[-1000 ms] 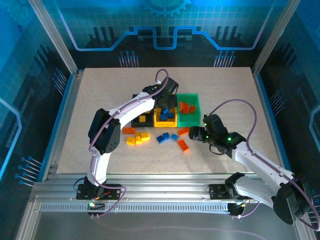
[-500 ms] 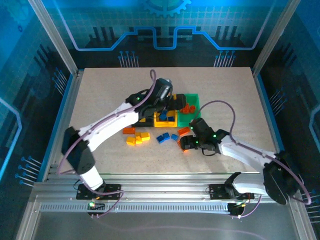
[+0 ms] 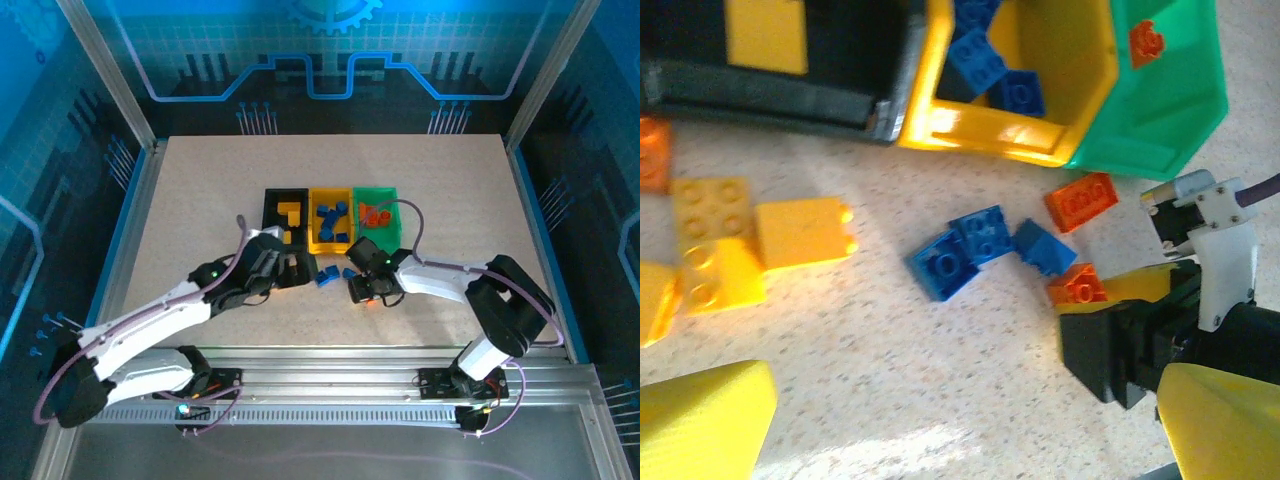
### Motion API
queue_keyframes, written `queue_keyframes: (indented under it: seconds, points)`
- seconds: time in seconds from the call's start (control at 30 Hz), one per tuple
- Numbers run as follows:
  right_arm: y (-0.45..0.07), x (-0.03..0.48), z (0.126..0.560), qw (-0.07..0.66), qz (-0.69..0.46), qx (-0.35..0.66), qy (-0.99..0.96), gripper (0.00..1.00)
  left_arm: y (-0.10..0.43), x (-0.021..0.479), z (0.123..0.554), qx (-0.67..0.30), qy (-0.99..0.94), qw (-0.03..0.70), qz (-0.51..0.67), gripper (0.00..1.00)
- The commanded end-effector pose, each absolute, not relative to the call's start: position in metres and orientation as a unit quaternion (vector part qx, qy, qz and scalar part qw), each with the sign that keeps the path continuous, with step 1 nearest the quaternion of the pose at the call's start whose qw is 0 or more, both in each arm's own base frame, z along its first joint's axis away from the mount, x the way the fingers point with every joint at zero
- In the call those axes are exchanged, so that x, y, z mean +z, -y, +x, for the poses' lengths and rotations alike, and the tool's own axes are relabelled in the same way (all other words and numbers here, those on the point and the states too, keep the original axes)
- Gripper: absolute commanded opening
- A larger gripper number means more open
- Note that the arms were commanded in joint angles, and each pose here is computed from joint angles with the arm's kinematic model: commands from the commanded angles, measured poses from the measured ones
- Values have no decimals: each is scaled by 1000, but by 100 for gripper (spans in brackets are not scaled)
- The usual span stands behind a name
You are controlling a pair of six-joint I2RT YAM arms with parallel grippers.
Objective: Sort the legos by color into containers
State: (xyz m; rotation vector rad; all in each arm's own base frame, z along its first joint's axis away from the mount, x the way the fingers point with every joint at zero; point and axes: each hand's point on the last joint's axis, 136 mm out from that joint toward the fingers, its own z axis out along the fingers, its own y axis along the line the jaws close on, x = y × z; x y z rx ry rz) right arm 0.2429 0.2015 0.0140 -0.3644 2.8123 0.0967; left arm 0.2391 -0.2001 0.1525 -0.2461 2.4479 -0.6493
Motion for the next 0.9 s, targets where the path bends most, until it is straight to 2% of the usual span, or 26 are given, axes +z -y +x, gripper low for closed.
queue_keyframes:
  seconds: [0.0,0.2,0.4,0.6,0.87]
  points:
    - [-207,14,243,154,-129,25,-979,49,175,145,232,-230,-913,308,-138,99]
    - [-204,30,231,173,-127,44,-976,32,148,128,218,-212,-913,306,-168,99]
    - [-190,101,233,260,-104,83,-956,30,137,115,211,-203,-913,305,-178,99]
    - [-172,163,284,328,-42,110,-937,31,130,102,206,-192,-916,295,-194,99]
    - [-171,155,381,319,-3,48,-946,34,125,92,200,-186,-919,282,-206,99]
